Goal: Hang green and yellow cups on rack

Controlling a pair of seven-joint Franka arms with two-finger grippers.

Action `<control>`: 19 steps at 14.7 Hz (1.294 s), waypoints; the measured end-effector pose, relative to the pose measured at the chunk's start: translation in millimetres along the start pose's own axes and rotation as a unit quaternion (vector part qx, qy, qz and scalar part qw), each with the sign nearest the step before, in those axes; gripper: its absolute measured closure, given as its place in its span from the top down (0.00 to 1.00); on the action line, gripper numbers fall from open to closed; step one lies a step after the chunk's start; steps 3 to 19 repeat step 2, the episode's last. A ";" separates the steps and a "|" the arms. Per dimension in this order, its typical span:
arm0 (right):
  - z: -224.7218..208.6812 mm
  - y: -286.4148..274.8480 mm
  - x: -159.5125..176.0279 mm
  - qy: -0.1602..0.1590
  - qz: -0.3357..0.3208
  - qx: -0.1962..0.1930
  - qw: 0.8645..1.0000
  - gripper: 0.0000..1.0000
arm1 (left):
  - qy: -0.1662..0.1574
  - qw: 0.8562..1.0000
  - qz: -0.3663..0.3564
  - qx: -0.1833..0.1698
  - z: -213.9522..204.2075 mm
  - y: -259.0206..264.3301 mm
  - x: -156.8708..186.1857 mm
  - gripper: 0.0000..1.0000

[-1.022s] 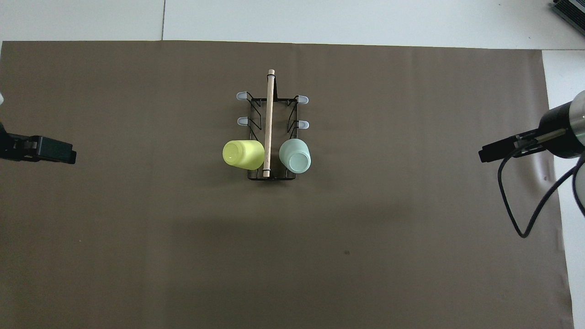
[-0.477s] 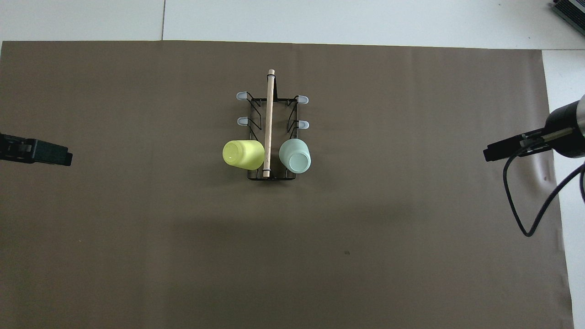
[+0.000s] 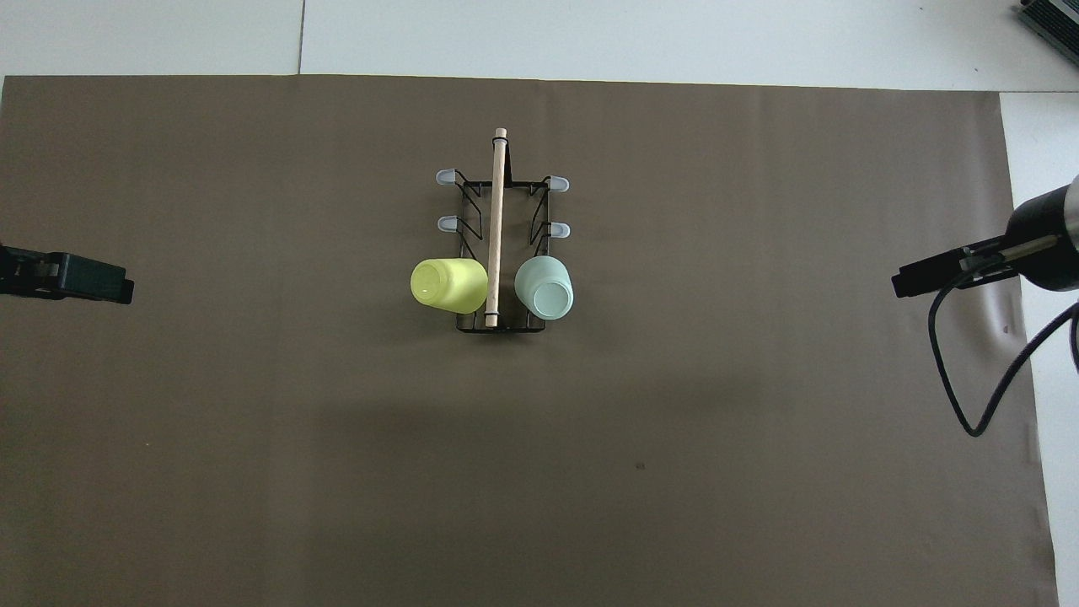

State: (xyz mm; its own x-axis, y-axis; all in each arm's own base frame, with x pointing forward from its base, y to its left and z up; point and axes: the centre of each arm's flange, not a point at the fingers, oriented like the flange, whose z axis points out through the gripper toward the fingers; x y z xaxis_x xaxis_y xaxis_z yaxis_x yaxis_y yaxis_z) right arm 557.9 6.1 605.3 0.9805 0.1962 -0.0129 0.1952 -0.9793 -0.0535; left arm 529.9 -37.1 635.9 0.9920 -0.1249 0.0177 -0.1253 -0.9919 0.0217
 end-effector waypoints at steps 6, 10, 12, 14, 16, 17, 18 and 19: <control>-0.3 0.0 0.0 0.000 0.000 0.000 1.000 1.00 | 0.000 1.000 -0.004 0.000 0.4 3.3 0.2 1.00; -0.3 0.0 0.0 0.000 0.000 0.000 1.000 1.00 | 0.000 1.000 -0.004 0.000 0.4 3.3 0.2 1.00; -0.3 0.0 0.0 0.000 0.000 0.000 1.000 1.00 | 0.000 1.000 -0.004 0.000 0.4 3.3 0.2 1.00; -0.3 0.0 0.0 0.000 0.000 0.000 1.000 1.00 | 0.000 1.000 -0.004 0.000 0.4 3.3 0.2 1.00; -0.3 0.0 0.0 0.000 0.000 0.000 1.000 1.00 | 0.000 1.000 -0.004 0.000 0.4 3.3 0.2 1.00; -0.3 0.0 0.0 0.000 0.000 0.000 1.000 1.00 | 0.000 1.000 -0.004 0.000 0.4 3.3 0.2 1.00; -0.3 0.0 0.0 0.000 0.000 0.000 1.000 1.00 | 0.000 1.000 -0.004 0.000 0.4 3.3 0.2 1.00; -0.3 0.0 0.0 0.000 0.000 0.000 1.000 1.00 | 0.000 1.000 -0.004 0.000 0.4 3.3 0.2 1.00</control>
